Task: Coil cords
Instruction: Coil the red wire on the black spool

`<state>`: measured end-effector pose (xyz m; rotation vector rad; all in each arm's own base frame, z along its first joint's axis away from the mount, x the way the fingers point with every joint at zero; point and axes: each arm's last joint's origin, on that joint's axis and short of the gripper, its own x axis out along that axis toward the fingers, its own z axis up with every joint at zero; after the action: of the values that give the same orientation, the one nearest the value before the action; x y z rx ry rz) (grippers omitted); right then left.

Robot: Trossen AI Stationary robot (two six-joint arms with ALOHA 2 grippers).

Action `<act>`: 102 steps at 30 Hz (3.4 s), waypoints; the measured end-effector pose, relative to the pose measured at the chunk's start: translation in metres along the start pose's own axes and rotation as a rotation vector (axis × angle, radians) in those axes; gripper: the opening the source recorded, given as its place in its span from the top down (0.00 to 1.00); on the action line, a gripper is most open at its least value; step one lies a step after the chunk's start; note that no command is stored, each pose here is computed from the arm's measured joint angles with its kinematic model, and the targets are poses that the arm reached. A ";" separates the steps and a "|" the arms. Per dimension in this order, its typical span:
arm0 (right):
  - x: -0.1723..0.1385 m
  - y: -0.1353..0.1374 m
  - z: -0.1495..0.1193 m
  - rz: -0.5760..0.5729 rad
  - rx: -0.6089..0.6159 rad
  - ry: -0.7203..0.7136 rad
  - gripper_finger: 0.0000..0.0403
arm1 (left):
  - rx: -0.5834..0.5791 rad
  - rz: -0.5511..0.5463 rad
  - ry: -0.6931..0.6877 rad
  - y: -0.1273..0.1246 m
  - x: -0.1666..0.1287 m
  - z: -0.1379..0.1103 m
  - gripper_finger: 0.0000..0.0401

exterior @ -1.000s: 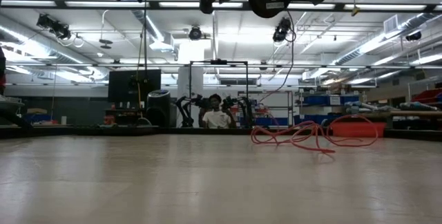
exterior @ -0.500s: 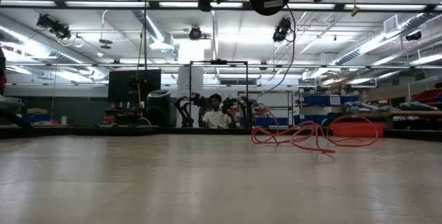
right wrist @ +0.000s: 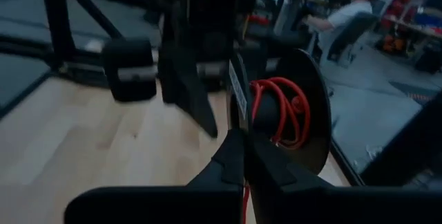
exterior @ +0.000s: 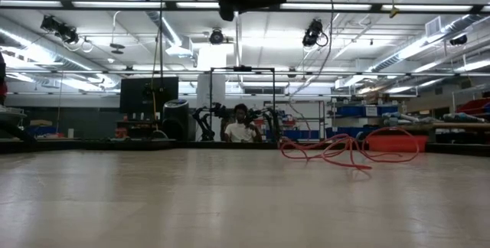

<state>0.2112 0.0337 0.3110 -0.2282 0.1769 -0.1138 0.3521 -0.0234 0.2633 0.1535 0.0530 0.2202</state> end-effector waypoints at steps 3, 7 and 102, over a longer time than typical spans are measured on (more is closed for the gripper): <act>0.001 -0.001 0.006 -0.004 -0.014 -0.064 1.00 | -0.030 -0.025 -0.007 0.000 0.000 0.000 0.64; 0.004 -0.003 0.014 -0.028 -0.025 -0.144 1.00 | -0.051 -0.044 -0.006 -0.001 0.000 0.000 0.64; -0.020 -0.009 -0.004 -0.034 0.060 0.070 1.00 | 0.004 0.117 0.507 0.013 -0.031 -0.027 1.00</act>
<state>0.1903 0.0270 0.3126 -0.1677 0.2393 -0.1605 0.3174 -0.0140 0.2400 0.1017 0.5498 0.3715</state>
